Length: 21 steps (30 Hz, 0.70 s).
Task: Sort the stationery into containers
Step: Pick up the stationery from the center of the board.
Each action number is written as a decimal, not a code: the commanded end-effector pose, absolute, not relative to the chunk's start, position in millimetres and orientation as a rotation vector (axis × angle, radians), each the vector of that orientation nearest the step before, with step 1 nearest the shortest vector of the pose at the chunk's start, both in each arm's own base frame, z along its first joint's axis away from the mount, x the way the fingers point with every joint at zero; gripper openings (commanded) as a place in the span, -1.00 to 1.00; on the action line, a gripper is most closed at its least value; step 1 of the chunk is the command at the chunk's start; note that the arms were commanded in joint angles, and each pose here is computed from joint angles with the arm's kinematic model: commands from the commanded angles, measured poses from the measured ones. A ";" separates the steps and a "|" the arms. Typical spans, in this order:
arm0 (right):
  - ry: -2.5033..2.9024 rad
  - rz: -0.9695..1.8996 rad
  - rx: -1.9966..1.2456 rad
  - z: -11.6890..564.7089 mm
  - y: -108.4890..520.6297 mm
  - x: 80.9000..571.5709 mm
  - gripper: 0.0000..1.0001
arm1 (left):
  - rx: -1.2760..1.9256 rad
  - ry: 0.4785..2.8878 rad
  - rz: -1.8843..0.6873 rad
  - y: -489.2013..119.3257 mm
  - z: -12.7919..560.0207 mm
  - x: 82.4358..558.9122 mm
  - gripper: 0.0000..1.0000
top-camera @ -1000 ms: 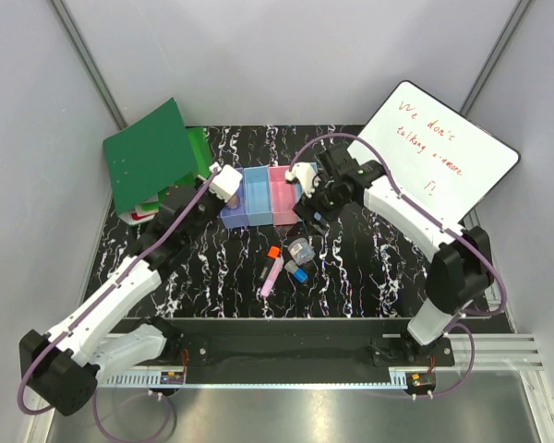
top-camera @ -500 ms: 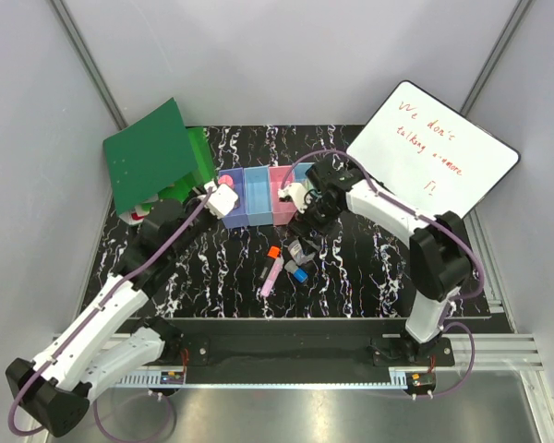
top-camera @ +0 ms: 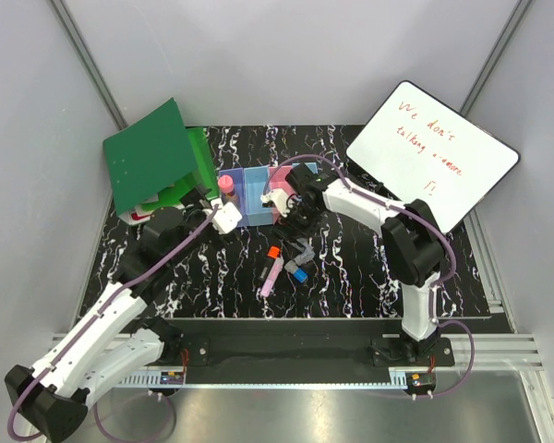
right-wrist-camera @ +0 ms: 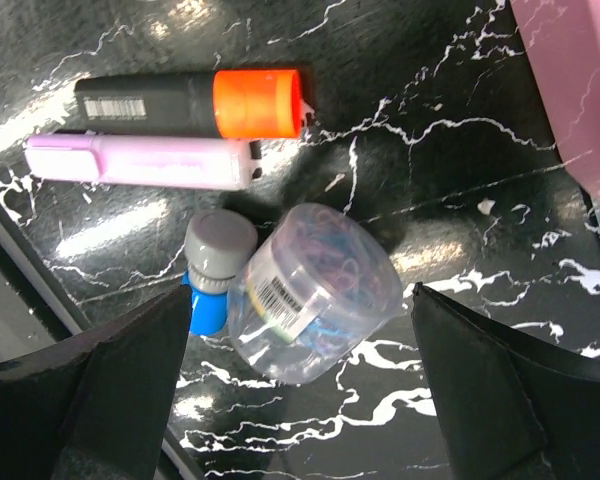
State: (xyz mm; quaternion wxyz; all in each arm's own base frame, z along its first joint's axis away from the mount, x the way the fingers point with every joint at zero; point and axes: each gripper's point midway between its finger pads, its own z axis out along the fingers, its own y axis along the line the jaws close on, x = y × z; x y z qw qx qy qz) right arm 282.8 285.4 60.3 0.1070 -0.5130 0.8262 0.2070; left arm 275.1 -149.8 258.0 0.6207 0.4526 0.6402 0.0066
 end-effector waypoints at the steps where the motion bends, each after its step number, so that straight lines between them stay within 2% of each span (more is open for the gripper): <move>1: 2.388 0.637 -1.509 65.4 299.7 291.0 0.96 | 1.073 1.415 -0.014 -157.4 261.9 269.8 0.98; 12: 2.413 0.624 -1.510 47.3 304.8 298.0 0.86 | 1.068 1.373 -0.030 -154.8 261.8 257.9 0.98; 15: 2.421 0.631 -1.507 43.6 307.2 299.4 0.75 | 1.071 1.367 -0.023 -153.8 261.5 257.3 0.98; 16: 2.421 0.628 -1.503 43.7 307.6 300.6 0.56 | 1.071 1.371 -0.024 -153.8 260.0 257.2 0.98; 18: 2.422 0.617 -1.497 43.4 307.7 303.7 0.34 | 1.069 1.378 -0.029 -154.1 257.1 257.4 0.98; 21: 2.416 0.590 -1.496 45.6 306.7 306.5 0.38 | 1.069 1.376 -0.035 -155.5 256.1 257.8 0.98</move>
